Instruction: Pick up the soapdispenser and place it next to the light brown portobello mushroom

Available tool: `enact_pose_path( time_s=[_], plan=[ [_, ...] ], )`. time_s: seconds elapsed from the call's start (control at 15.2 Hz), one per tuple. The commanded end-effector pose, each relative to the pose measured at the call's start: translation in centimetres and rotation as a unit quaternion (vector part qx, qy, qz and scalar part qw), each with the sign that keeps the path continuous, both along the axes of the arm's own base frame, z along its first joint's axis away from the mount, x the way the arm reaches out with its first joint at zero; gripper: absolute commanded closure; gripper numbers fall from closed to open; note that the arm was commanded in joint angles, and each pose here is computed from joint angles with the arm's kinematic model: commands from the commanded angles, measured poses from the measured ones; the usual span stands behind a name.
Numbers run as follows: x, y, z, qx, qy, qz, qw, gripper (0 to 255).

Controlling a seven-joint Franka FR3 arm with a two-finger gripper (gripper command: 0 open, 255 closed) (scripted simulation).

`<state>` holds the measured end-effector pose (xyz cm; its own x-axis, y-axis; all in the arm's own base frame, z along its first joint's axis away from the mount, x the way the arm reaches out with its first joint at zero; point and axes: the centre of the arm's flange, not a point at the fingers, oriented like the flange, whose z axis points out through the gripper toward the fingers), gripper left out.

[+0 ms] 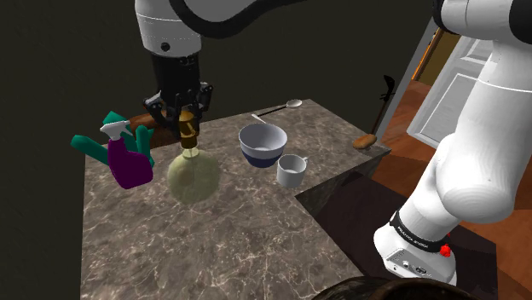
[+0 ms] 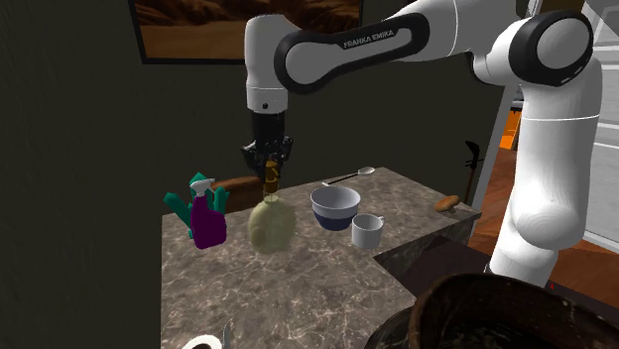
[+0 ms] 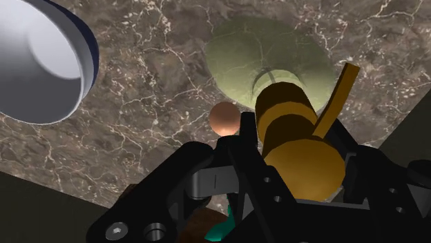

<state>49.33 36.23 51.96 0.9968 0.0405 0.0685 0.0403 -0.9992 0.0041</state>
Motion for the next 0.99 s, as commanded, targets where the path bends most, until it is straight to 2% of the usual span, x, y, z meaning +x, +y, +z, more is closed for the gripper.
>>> enact_pose_path(
  time_s=[0.0,0.59,0.92],
  plan=[
    [0.0,0.0,1.2,0.000,0.000,0.000,1.0000,255],
    [0.0,0.0,5.7,0.000,0.000,0.000,1.0000,255],
    [-0.5,-6.5,5.7,0.000,0.000,0.000,1.0000,255]
  ],
)
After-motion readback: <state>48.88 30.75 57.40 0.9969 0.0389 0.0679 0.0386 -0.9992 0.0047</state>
